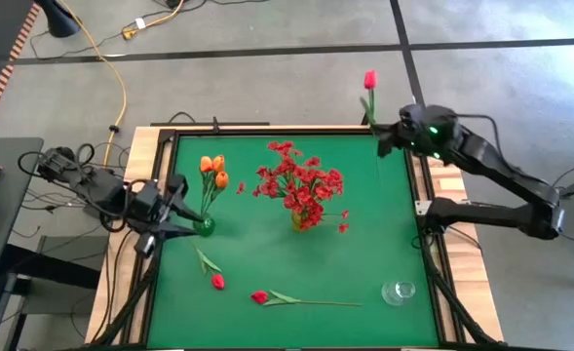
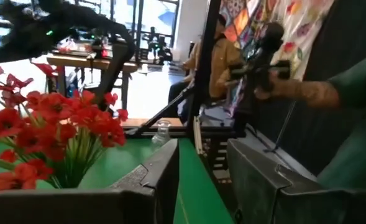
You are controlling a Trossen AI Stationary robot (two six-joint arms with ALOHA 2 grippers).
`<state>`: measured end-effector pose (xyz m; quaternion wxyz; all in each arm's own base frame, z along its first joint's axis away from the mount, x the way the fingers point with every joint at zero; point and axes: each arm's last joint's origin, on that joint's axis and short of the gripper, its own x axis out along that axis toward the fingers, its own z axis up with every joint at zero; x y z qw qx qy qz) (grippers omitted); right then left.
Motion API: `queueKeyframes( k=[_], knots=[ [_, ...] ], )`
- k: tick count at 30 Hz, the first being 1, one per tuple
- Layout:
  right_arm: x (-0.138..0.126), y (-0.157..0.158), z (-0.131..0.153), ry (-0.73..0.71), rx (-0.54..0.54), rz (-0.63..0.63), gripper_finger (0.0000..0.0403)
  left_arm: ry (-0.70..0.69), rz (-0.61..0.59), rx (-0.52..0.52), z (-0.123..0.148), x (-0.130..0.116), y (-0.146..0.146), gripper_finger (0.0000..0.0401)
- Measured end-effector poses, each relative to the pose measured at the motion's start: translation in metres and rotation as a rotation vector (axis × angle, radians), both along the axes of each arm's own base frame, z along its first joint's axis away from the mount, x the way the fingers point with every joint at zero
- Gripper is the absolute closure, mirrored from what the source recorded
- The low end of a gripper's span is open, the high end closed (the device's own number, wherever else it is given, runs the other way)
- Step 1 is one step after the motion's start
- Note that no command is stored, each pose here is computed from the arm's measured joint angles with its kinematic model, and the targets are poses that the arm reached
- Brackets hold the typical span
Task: Sort flowers into vase by color
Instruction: Put the top right red flower into the transparent vase
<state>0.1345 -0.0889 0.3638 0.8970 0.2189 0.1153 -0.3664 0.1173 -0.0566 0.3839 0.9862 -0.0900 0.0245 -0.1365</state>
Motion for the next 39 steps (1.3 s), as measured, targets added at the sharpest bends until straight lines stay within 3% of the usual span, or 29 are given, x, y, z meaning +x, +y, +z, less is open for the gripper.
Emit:
queueKeyframes(
  k=[11, 21, 39],
  knots=[
    [-0.003, 0.074, 0.034, -0.288, -0.133, 0.378, 0.0387, -0.012, 0.023, 0.047, 0.000, 0.000, 0.001, 0.0278],
    [-0.006, 0.117, 0.044, -0.395, -0.162, 0.700, 0.0387, 0.002, 0.062, -0.004, 0.000, 0.001, 0.002, 0.0278],
    [-0.044, 0.185, 0.030, -0.365, -0.100, 0.897, 0.0387, 0.007, 0.241, -0.041, 0.000, 0.002, 0.007, 0.0278]
  ],
)
